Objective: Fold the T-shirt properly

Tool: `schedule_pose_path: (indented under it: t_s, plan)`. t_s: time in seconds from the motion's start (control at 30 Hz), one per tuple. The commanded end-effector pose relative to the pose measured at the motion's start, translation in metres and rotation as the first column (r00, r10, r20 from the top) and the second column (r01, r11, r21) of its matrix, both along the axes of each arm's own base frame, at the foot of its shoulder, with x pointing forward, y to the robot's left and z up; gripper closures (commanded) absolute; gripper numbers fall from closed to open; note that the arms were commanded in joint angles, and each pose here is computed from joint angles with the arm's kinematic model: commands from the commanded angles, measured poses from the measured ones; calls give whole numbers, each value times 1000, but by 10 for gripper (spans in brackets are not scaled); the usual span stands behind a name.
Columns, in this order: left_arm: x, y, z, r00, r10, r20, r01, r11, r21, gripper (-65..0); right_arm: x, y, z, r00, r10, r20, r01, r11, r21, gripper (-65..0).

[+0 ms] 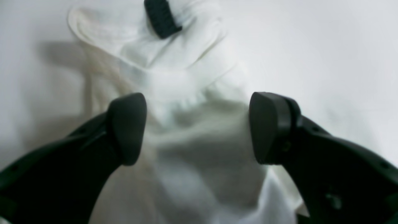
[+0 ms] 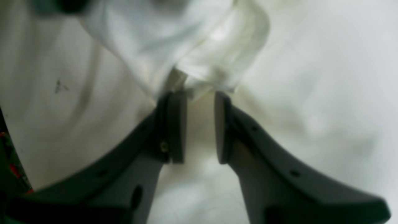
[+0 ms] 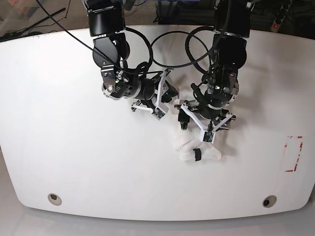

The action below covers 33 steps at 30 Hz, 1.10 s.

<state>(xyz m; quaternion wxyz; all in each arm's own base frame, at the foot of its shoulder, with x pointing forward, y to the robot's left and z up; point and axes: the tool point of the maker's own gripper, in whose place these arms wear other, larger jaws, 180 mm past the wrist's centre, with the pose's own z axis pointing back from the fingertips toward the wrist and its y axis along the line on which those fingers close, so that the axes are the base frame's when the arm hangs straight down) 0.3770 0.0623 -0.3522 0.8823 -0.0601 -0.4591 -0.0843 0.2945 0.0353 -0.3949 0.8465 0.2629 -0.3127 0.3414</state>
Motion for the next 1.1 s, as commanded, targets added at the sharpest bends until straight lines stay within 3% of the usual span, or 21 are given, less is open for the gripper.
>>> schedule_pose_path:
  t_s: [0.0,0.13,0.27,0.5,0.73,0.83,0.97,1.07]
  plan:
    - [10,0,8,999,12,50,-12,1000,-15,-481,14,-8,18,997,-6,71,6,1000,9,-138]
    - [7,4,-19,1000,19,23,-19,1000,-10,-479,14,-21,14,997,-8,74,9,1000,-17,-138]
    - [-6,6,-66,998,22,-63,-22,1000,1,-479,15,-33,11,997,-12,73,16,999,-45,-138]
    - [-24,28,-112,984,34,-174,-25,998,54,-479,31,-71,14,986,-148,75,151,988,-32,-138]
    - [-49,108,-126,976,32,-217,14,978,208,-479,41,-93,19,972,-214,92,218,976,-28,-138]
    - [-62,165,-125,969,49,-243,23,958,285,-479,44,-106,22,964,-243,105,248,968,-34,-138]
    - [-81,240,-113,958,134,-253,-33,929,368,-479,46,-110,31,959,-250,136,257,966,-37,-138]
    - [-92,280,-101,953,135,-271,-10,910,415,-479,47,-111,37,957,-246,156,255,966,-39,-138]
